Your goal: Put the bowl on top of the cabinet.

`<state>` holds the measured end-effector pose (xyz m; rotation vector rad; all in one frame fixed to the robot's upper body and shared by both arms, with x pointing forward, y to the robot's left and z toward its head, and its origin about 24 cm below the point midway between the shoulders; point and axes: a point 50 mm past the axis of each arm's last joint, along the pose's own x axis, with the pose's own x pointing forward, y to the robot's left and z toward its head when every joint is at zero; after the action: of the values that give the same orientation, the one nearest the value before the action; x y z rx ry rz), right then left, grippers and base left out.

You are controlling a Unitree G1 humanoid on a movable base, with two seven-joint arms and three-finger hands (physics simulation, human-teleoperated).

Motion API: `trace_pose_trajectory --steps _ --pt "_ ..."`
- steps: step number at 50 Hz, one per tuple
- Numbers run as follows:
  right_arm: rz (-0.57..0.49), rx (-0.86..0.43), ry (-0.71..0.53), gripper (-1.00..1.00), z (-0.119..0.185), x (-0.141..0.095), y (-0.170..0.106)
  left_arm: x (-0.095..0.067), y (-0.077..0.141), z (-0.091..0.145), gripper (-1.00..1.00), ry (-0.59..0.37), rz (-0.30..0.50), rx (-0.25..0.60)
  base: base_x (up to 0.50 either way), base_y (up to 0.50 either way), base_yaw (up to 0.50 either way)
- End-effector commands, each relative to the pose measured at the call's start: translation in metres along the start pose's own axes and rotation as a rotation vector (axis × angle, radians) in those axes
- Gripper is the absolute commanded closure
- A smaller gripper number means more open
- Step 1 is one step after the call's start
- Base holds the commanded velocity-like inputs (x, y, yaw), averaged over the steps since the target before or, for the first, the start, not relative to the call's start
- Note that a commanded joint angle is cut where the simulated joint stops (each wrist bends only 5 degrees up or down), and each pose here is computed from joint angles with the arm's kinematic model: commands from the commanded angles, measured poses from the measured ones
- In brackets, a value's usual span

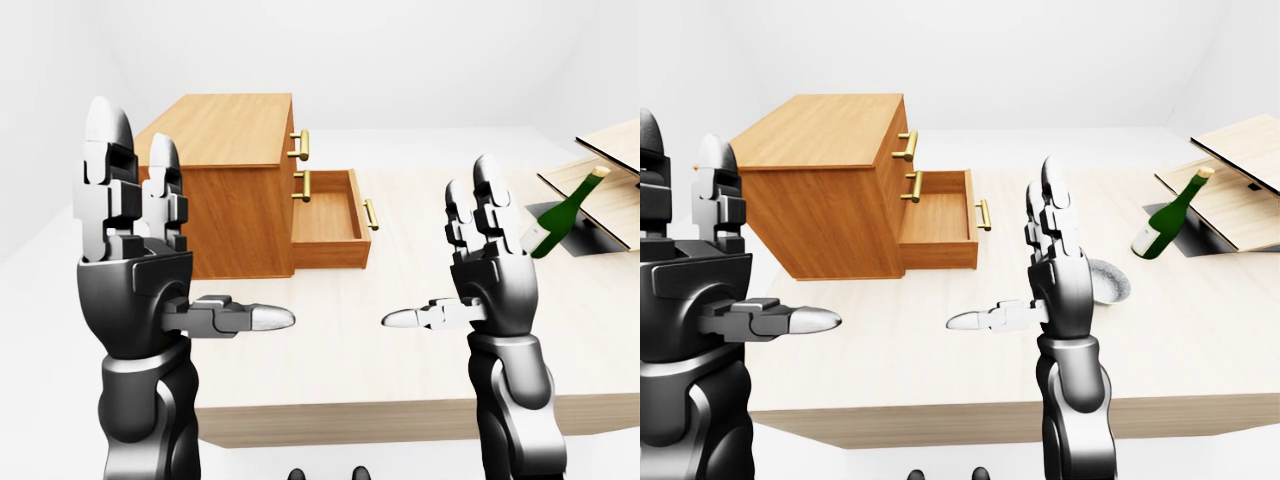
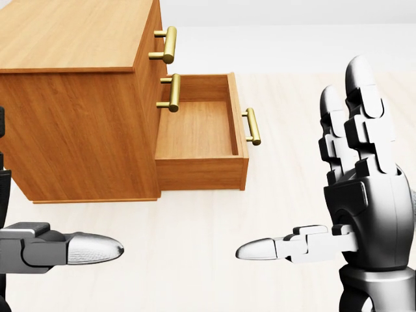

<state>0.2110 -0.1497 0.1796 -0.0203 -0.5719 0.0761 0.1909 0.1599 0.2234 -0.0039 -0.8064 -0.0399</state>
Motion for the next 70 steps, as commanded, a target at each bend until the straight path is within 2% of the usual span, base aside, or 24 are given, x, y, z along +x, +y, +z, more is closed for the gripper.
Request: trace_pose_trajectory --steps 1,5,19,35,44,70 --pt "0.000 -0.007 0.002 -1.00 0.000 0.000 0.000 0.000 -0.001 0.000 -1.00 -0.001 -0.001 -0.004 0.00 0.00 0.00" --pt "-0.002 0.025 -0.005 -1.00 0.001 -0.001 -0.002 0.000 -0.001 0.000 -1.00 0.002 -0.001 -0.004 0.10 0.00 0.00" --pt "-0.005 0.003 -0.001 -1.00 0.000 0.001 -0.002 -0.001 -0.001 0.000 -1.00 0.002 -0.001 -0.006 0.49 0.00 0.00" --pt "0.006 0.010 0.002 -1.00 0.000 -0.001 0.000 0.000 0.000 0.001 -1.00 -0.008 0.001 -0.005 0.01 0.00 0.00" --pt "-0.002 0.002 0.015 -1.00 -0.003 0.000 0.000 0.000 0.000 0.000 -1.00 -0.003 0.002 -0.005 0.41 0.00 0.00" --pt "-0.003 -0.021 0.036 -1.00 -0.009 0.001 0.002 0.001 0.000 0.003 -1.00 -0.015 0.004 -0.006 0.00 -0.07 0.00"
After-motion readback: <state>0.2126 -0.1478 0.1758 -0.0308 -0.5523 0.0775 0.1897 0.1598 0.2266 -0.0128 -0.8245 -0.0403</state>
